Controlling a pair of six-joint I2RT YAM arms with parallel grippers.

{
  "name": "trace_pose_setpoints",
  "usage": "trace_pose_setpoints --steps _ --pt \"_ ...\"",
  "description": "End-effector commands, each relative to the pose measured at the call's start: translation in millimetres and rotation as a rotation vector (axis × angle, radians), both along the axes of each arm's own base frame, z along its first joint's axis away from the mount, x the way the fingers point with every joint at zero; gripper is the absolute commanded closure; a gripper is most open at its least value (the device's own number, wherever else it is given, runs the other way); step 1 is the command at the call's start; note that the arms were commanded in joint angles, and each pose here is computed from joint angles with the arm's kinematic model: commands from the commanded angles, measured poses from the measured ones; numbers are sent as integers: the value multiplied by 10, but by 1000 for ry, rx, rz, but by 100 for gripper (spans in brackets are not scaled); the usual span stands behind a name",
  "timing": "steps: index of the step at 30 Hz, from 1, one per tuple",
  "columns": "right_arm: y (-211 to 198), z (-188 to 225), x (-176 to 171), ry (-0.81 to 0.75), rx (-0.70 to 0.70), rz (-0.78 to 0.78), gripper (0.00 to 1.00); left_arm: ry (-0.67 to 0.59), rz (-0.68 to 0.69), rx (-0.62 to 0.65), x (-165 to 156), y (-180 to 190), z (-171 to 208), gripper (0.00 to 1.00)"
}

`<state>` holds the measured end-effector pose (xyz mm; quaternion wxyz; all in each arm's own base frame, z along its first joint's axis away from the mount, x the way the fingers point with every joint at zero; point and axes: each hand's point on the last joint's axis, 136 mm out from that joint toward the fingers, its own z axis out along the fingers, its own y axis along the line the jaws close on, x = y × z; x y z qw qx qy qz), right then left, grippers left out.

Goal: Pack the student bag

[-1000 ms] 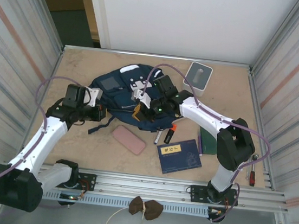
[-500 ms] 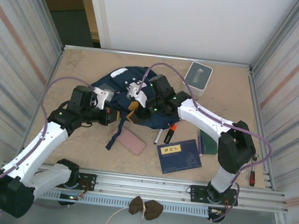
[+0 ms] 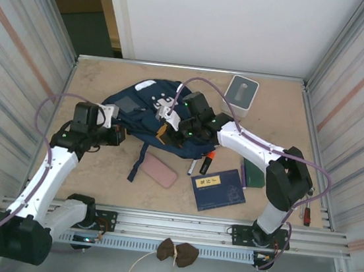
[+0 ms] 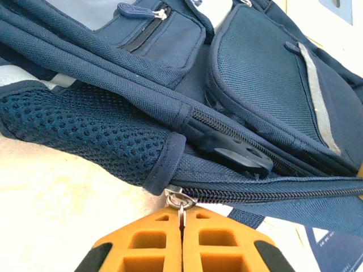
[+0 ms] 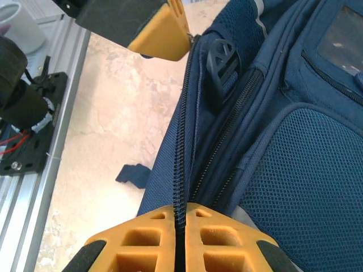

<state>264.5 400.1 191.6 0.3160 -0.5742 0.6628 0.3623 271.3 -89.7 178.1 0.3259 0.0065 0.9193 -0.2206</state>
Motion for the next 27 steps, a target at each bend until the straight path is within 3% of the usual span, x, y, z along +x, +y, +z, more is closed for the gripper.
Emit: trace_pose_setpoints --steps 1,3,5,7,12,14,18,27 --pt "79 -189 107 30 -51 -72 84 1 46 -3 113 79 42 98" --pt "68 -287 232 48 -91 -153 76 22 36 -55 153 1 22 94" --pt "14 -294 297 82 -110 -226 58 34 49 -79 210 -20 -48 91" --pt "-49 -232 240 122 -90 -252 47 53 80 -67 258 36 -130 85" --pt "-511 -122 265 229 -21 -430 36 26 232 -26 275 350 -63 38" --pt "-715 -223 387 283 -11 -554 36 -25 254 -19 246 373 31 27" --pt "-991 -667 500 345 -101 -737 42 -97 146 3 257 16 127 24" --pt "-1285 -1067 283 407 -34 -875 67 -100 -295 374 372 -1204 -291 20"
